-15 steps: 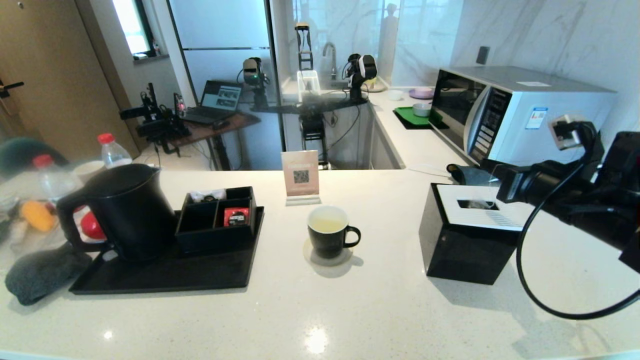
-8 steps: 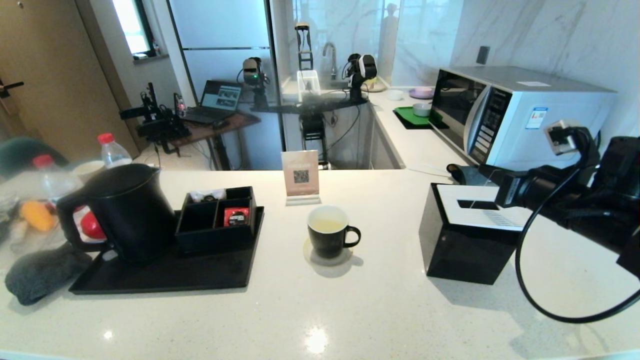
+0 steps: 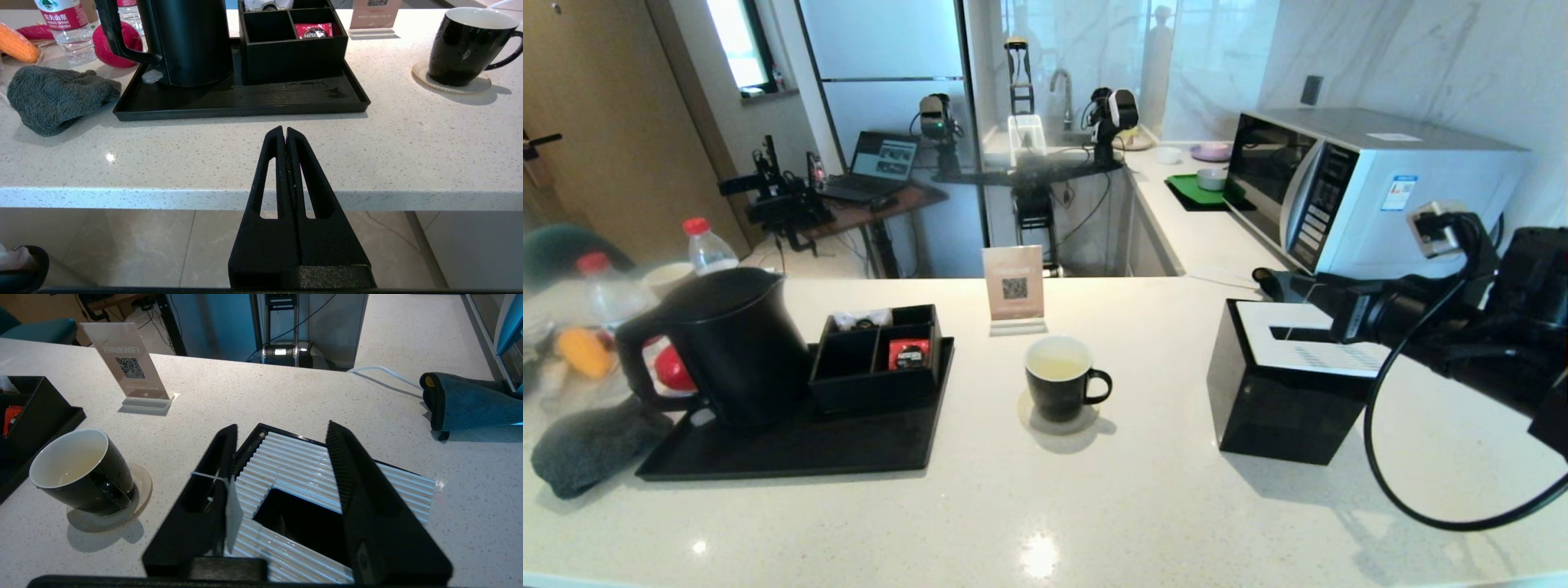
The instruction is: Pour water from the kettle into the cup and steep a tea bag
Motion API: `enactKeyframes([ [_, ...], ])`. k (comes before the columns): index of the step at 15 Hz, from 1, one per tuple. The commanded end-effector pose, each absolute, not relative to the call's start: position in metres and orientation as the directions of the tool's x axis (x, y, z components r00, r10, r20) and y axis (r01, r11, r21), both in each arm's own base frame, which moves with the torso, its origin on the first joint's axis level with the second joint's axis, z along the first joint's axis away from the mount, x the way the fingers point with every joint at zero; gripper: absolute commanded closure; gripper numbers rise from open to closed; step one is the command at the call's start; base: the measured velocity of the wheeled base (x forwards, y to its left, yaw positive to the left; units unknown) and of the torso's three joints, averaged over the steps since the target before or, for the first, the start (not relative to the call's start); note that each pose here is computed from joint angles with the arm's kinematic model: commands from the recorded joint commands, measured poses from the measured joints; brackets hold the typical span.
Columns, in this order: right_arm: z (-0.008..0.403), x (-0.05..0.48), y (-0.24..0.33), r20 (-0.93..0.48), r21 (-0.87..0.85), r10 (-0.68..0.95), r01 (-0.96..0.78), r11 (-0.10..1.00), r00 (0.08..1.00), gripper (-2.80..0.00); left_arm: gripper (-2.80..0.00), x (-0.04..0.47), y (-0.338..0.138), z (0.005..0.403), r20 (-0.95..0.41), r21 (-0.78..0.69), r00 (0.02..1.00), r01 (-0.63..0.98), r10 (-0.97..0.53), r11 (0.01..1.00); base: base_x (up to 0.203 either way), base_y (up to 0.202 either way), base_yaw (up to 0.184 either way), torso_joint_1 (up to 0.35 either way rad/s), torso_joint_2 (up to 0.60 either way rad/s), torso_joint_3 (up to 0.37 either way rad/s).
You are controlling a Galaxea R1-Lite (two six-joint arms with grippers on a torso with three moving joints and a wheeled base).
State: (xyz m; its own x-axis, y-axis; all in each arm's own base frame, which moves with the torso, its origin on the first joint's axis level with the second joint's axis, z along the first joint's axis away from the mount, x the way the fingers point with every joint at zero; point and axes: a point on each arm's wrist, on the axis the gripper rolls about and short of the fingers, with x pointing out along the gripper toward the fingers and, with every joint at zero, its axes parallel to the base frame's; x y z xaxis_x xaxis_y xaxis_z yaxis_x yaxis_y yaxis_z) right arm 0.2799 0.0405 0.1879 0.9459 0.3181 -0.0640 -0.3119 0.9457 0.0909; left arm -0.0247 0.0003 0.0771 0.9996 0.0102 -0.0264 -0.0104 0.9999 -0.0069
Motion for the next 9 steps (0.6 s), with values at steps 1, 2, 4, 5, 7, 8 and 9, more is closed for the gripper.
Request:
enactKeyframes([
  [1, 0.188, 0.281, 0.040, -0.060, 0.088, 0.316, -0.311, 0.946, 0.947, -2.80, 0.00, -0.025, 0.000, 0.077, -0.026, -0.007, 1.000, -0.011, 0.011, 1.000, 0.000, 0.000, 0.000, 0.000, 0.00, 0.000],
  [2, 0.188, 0.281, 0.039, -0.062, 0.078, 0.313, -0.309, 0.948, 0.948, -2.80, 0.00, -0.025, 0.000, 0.077, -0.026, -0.007, 1.000, -0.011, 0.011, 1.000, 0.000, 0.000, 0.000, 0.000, 0.00, 0.000],
  [4, 0.187, 0.282, 0.032, -0.073, 0.010, 0.289, -0.289, 0.957, 0.954, -2.80, 0.00, -0.025, 0.000, 0.077, -0.026, -0.007, 1.000, -0.011, 0.011, 1.000, 0.000, 0.000, 0.000, 0.000, 0.00, 0.000],
  [5, 0.184, 0.284, 0.027, -0.083, -0.026, 0.270, -0.273, 0.962, 0.959, -2.80, 0.00, -0.025, 0.000, 0.077, -0.026, -0.007, 1.000, -0.011, 0.011, 1.000, 0.000, 0.000, 0.000, 0.000, 0.00, 0.000],
  [7, 0.185, 0.288, 0.016, -0.083, -0.070, 0.232, -0.238, 0.969, 0.969, -2.80, 0.00, -0.025, 0.000, 0.077, -0.026, -0.007, 1.000, -0.011, 0.011, 1.000, 0.000, 0.000, 0.000, 0.000, 0.00, 0.000],
  [8, 0.184, 0.288, 0.010, -0.083, -0.091, 0.208, -0.215, 0.972, 0.975, -2.80, 0.00, -0.025, 0.000, 0.077, -0.026, -0.007, 1.000, -0.011, 0.011, 1.000, 0.000, 0.000, 0.000, 0.000, 0.00, 0.000],
  [9, 0.184, 0.288, 0.003, -0.083, -0.113, 0.185, -0.193, 0.975, 0.979, -2.80, 0.00, -0.025, 0.000, 0.077, -0.026, -0.007, 1.000, -0.011, 0.011, 1.000, 0.000, 0.000, 0.000, 0.000, 0.00, 0.000],
])
